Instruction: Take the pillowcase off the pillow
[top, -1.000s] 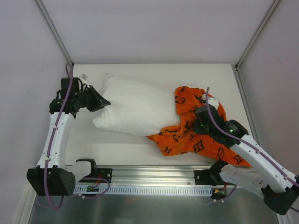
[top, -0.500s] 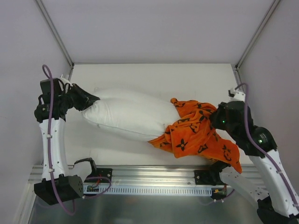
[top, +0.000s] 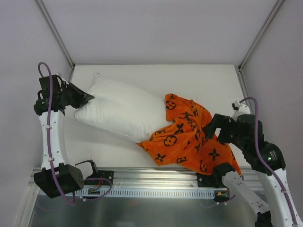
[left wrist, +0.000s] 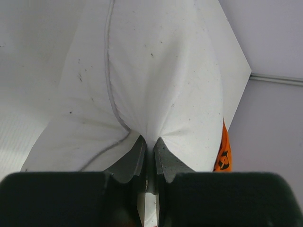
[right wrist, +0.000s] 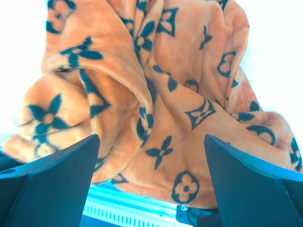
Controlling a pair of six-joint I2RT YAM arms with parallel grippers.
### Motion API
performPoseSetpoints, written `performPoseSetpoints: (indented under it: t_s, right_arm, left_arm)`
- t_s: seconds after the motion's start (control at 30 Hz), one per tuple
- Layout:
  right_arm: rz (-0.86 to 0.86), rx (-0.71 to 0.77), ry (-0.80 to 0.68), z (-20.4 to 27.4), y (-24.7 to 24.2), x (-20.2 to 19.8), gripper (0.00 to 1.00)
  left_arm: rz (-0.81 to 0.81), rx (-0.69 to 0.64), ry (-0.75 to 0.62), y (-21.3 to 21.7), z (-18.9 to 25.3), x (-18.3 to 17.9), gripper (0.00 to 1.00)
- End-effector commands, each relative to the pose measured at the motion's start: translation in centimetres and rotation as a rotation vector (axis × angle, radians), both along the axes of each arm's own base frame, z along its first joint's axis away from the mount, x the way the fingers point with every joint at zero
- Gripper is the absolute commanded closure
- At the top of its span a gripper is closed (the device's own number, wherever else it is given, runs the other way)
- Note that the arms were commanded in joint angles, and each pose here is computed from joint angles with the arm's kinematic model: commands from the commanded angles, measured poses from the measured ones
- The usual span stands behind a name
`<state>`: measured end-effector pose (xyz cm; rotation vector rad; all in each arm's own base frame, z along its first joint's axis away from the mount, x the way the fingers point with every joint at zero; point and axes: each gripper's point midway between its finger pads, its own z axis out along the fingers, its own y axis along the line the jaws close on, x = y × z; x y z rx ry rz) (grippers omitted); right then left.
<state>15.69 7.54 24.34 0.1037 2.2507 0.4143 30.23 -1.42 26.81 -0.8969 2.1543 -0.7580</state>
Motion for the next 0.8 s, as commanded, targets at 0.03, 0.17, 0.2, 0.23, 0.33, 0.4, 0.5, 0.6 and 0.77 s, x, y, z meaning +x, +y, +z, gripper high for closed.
performPoseSetpoints:
  t_s: [0.03,0.17,0.2,0.23,0.33,0.4,0.5,0.6,0.77]
  right_arm:
    - [-0.093,-0.006,0.178,-4.0,-1.1,-2.4,0.04]
    - [-0.083,0.113,0.232,-7.3,0.5,-3.7,0.02]
    - [-0.035,0.149,0.279,-8.7,1.6,-4.4,0.02]
    - [0.011,0.191,0.264,-8.6,2.5,-4.5,0.02]
    - [0.197,0.287,0.329,-9.7,5.6,-6.2,0.02]
    - [0.267,0.284,0.328,-9.9,6.3,-6.9,0.04]
    - [0.320,0.223,0.315,-10.6,6.9,-7.3,0.04]
    - [0.350,0.088,0.327,-11.9,7.4,-7.0,0.04]
    - [0.451,-0.199,0.297,-13.1,9.7,-6.5,0.04]
  left_arm:
    - [0.155,0.098,-0.122,4.2,2.9,1.2,1.00]
    - [0.214,0.095,-0.100,5.9,2.1,0.5,1.00]
    - [0.219,0.097,-0.096,6.2,1.9,0.5,1.00]
    - [0.215,0.101,-0.092,6.3,1.7,0.6,1.00]
    - [0.208,0.093,-0.086,6.2,1.6,0.7,1.00]
    - [0.210,0.090,-0.084,6.3,1.6,0.9,1.00]
    - [0.206,0.084,-0.081,6.4,1.7,1.3,1.00]
    - [0.200,0.076,-0.084,6.4,1.9,1.6,1.00]
    - [0.192,0.077,-0.093,6.5,2.6,2.2,1.00]
